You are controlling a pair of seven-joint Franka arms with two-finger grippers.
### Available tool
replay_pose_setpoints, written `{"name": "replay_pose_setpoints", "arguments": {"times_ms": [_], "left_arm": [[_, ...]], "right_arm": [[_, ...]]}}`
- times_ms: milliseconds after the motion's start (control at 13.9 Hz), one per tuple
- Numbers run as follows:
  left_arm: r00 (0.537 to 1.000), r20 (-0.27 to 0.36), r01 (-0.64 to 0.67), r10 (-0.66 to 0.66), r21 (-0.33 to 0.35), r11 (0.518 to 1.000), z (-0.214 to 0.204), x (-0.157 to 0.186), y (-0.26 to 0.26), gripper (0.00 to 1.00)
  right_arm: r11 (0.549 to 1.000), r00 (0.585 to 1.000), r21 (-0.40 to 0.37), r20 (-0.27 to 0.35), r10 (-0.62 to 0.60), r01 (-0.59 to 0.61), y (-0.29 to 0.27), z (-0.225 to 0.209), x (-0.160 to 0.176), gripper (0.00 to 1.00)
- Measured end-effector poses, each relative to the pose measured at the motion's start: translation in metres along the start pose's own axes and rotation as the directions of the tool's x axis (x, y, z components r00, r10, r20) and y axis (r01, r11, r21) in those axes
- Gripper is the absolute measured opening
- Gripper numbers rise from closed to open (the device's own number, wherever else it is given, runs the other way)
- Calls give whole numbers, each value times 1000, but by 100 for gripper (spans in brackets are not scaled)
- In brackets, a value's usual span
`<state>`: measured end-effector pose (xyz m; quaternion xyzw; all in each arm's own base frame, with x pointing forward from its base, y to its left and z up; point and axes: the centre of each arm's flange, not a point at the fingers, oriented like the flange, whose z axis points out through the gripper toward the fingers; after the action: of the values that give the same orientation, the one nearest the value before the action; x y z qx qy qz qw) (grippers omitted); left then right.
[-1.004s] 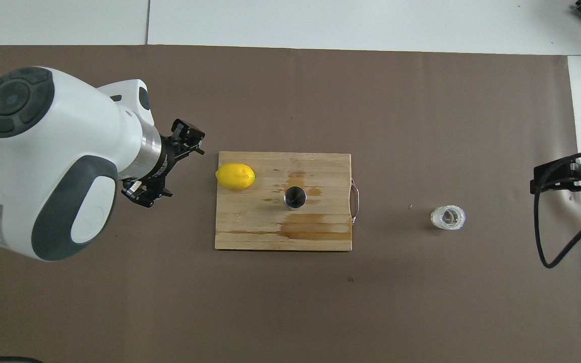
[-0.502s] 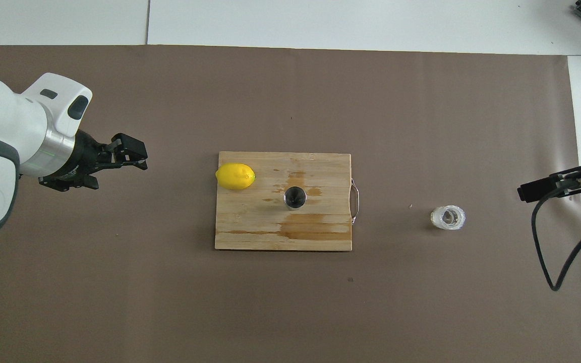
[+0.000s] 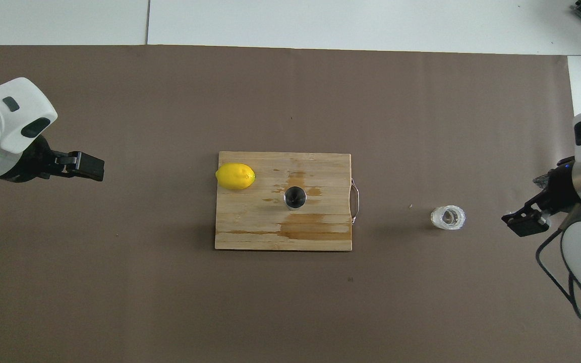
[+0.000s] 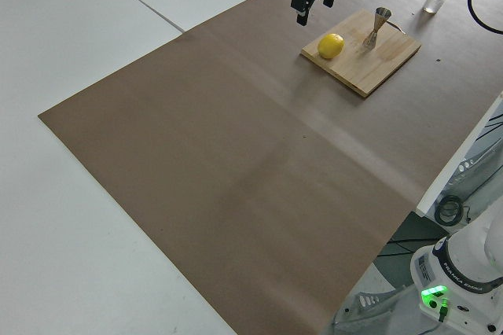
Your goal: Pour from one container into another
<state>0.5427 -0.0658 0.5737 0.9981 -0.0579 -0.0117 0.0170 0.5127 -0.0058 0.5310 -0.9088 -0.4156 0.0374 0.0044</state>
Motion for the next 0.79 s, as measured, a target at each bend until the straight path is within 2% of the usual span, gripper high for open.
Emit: {"name": "replay_pose_setpoints", "arguments": {"times_ms": [215, 359, 502, 789], "left_arm": [[1000, -15, 3, -2, 2, 1000, -31, -17, -10, 100], [1000, -12, -10, 10, 4, 1000, -49, -25, -7, 100], [1000, -14, -10, 10, 5, 1000, -54, -26, -10, 100], [1000, -11, -10, 10, 5, 1000, -53, -26, -13, 100]], "right_arm": [[985, 985, 44, -39, -166, 168, 0, 33, -3, 100], [966, 965, 45, -74, -252, 256, 5, 54, -9, 100], [932, 930, 41, -98, -354, 360, 9, 76, -12, 100], [847, 829, 17, -215, -516, 532, 37, 128, -31, 100]]}}
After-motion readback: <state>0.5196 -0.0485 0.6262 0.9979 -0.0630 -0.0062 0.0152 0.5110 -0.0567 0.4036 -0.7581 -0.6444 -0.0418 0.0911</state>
